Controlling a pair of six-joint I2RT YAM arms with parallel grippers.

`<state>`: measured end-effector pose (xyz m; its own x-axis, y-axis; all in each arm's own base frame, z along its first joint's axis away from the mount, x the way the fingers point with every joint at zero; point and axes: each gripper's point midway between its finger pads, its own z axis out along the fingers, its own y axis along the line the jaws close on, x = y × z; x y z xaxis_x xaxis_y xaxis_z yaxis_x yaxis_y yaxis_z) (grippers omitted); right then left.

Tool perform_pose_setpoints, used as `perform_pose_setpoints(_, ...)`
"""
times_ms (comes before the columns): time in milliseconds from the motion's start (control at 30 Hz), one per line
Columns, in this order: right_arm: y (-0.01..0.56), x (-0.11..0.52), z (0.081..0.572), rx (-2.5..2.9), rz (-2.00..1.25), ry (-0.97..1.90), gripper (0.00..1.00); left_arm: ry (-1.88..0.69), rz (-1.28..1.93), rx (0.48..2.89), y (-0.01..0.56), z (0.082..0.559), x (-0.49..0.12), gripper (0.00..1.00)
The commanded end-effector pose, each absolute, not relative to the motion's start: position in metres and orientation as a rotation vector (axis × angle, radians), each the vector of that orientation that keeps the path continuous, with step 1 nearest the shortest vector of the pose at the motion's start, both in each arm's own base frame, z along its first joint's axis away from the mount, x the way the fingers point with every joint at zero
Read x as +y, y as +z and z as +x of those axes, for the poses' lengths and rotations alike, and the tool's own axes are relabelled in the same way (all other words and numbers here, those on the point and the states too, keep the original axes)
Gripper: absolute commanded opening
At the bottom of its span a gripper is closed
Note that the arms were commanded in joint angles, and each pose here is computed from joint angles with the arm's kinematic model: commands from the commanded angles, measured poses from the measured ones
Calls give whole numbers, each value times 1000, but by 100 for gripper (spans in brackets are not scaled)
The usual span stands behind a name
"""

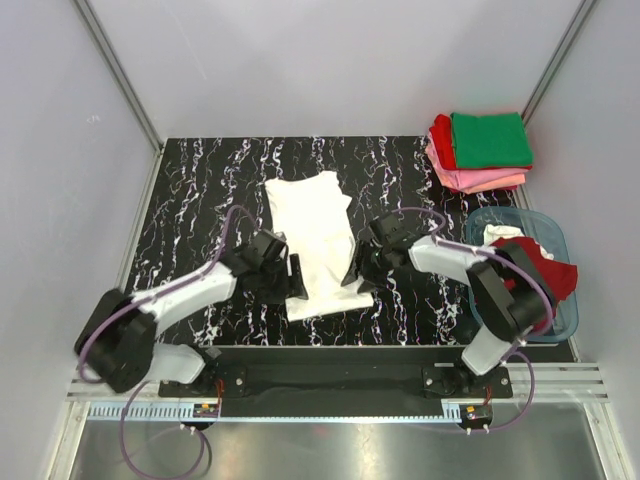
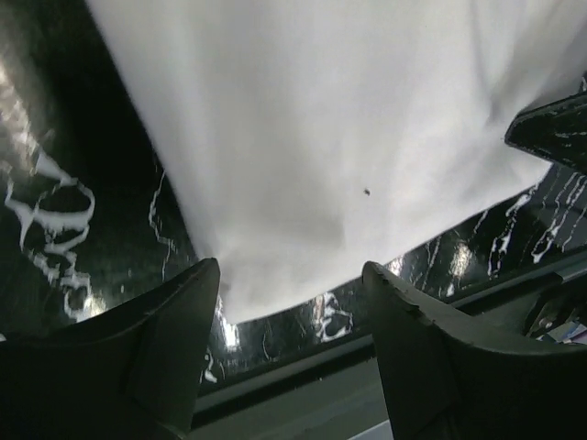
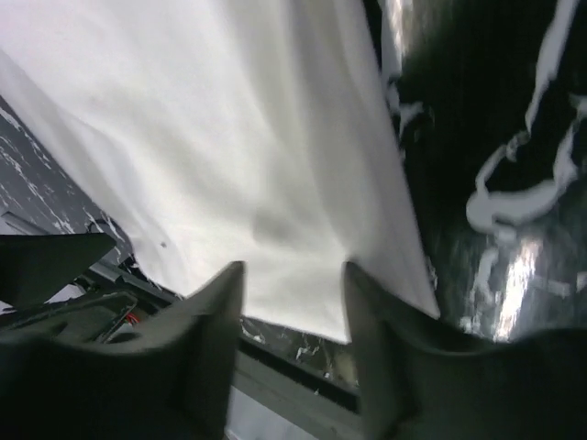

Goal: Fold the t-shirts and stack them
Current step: Fold the tshirt

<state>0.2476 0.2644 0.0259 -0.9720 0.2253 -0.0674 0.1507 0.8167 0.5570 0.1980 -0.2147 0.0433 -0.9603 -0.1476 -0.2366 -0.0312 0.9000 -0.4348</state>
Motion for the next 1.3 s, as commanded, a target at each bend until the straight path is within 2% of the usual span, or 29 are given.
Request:
perform_pose_setpoints(0, 65, 248, 234, 2808, 277, 746, 63, -553, -202, 2693, 82, 200, -199, 72)
perform_pose_setpoints(67, 79, 243, 230, 2772, 261, 711, 79, -498, -208, 2641, 100, 199, -185, 75)
perform_pose_setpoints(167, 99, 230, 216, 2729, 254, 709, 84, -525, -208, 2591, 117, 192, -181, 76)
perform_pose_setpoints(300, 94, 207, 199, 2705, 285, 661, 89, -616, -245, 2615, 96, 167, -185, 76)
perform_pose_setpoints(400, 77, 198, 193, 2731, 277, 607, 89, -728, -300, 2628, 75, 149, -194, 76)
perform_pose_setpoints(533, 54, 190, 196, 2765, 267, 560, 81, -871, -371, 2587, 59, 138, -204, 77)
perform_pose_setpoints(667, 39, 188, 207, 2780, 310, 622, 77, -867, -400, 2599, 43, 135, -203, 79)
perform_pose_setpoints(900, 44, 189, 211, 2765, 299, 640, 77, -833, -417, 2636, 25, 132, -208, 79)
perform_pose_setpoints(1000, 48, 189, 211, 2756, 295, 643, 77, -822, -411, 2646, 21, 132, -210, 73)
perform_pose_setpoints(1100, 50, 190, 211, 2752, 294, 653, 76, -780, -410, 2663, 15, 132, -210, 63)
perform_pose_setpoints(1200, 49, 192, 208, 2763, 292, 678, 75, -727, -399, 2681, 9, 135, -209, 45)
perform_pose_setpoints(1267, 48, 193, 207, 2766, 293, 691, 74, -691, -384, 2655, 12, 144, -209, 26)
